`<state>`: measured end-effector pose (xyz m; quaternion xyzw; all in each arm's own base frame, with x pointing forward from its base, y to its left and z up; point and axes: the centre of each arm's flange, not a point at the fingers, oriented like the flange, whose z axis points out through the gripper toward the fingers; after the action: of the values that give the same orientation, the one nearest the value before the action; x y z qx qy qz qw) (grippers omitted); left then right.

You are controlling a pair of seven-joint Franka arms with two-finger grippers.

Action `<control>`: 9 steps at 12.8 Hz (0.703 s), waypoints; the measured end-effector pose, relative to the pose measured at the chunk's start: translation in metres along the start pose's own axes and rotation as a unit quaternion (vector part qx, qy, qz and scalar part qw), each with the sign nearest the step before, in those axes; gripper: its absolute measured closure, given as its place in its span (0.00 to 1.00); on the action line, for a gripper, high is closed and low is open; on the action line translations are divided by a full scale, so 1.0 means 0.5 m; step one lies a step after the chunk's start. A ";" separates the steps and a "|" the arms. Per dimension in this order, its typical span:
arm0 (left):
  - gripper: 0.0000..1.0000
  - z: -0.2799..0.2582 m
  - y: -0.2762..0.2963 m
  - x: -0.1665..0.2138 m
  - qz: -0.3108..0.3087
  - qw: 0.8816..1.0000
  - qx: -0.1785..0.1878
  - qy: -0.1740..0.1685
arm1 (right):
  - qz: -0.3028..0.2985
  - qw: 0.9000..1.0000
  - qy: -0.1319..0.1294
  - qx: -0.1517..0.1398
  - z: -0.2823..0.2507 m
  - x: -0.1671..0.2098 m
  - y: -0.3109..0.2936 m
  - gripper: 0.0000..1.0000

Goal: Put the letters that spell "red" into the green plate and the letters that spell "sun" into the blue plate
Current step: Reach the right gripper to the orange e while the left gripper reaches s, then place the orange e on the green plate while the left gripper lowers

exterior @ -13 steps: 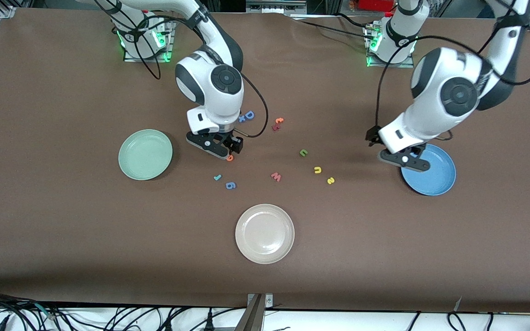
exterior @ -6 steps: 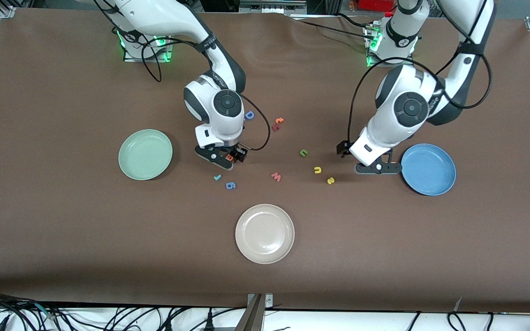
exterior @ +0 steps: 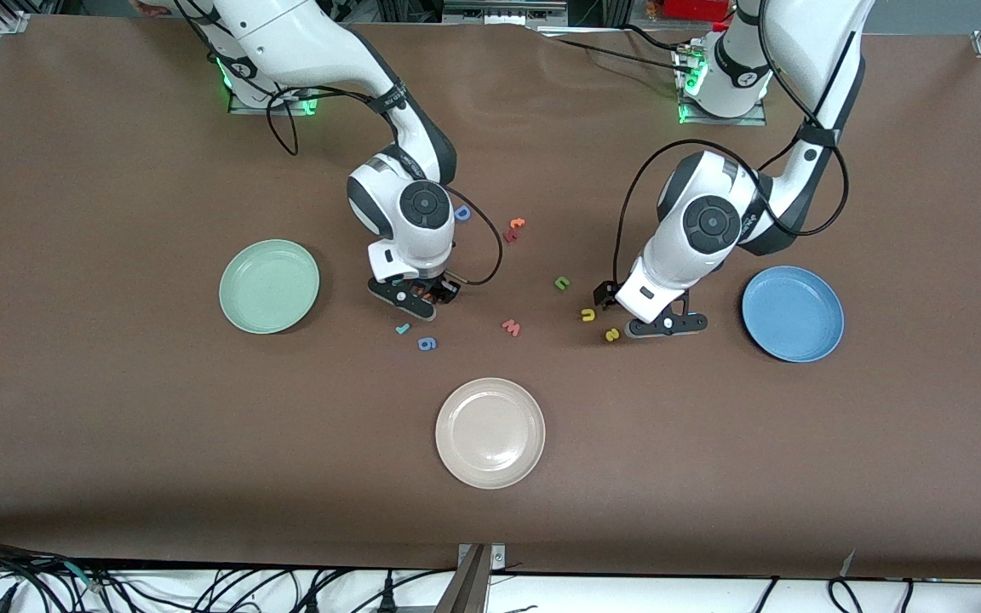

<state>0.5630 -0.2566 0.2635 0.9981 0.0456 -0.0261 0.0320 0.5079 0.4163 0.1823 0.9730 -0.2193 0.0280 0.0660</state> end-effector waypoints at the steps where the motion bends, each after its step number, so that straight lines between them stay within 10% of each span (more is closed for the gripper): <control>1: 0.00 0.000 -0.003 0.002 0.043 0.999 0.010 0.005 | 0.000 1.000 -0.002 0.001 0.009 -0.003 -0.001 0.41; 4: 0.00 -0.003 -0.009 0.008 0.185 0.982 0.034 0.018 | 0.006 1.000 -0.007 0.006 0.014 -0.004 -0.004 0.42; 9: 0.00 0.011 0.003 0.017 0.363 0.931 0.031 0.039 | 0.006 1.000 -0.005 0.014 0.006 -0.005 -0.010 0.72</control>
<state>0.5714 -0.2577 0.2575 0.9474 -0.3191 0.0250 0.0068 0.5079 0.4215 0.1784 0.9727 -0.2248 0.0262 0.0508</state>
